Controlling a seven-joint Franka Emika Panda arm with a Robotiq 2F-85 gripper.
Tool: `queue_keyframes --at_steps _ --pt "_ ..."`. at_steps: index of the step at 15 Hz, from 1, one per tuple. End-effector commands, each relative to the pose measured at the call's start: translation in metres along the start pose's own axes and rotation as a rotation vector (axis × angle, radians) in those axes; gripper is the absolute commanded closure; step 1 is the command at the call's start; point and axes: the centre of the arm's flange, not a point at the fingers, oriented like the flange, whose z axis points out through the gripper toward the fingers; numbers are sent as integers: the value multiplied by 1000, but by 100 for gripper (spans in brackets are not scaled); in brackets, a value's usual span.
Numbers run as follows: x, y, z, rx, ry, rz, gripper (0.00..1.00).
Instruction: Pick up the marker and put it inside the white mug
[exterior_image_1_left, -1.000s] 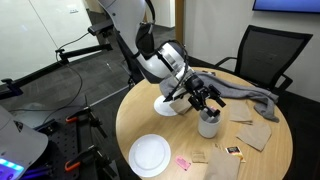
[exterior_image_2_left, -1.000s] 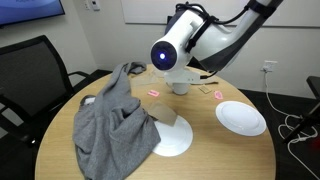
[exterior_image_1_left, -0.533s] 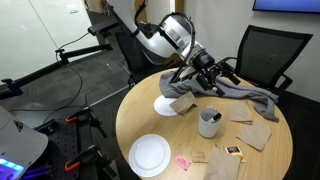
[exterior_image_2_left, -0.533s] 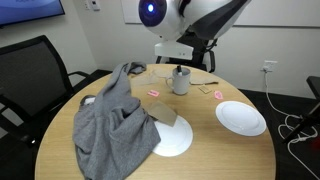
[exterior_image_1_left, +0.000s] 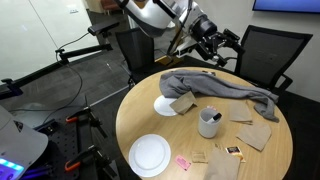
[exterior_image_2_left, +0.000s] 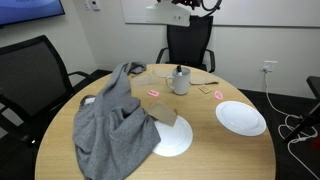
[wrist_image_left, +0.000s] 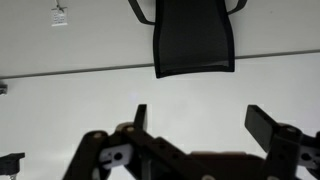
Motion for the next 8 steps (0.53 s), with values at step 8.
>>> queue_keyframes --at_steps 8 --pt "8 2 -9 2 -12 -7 0"
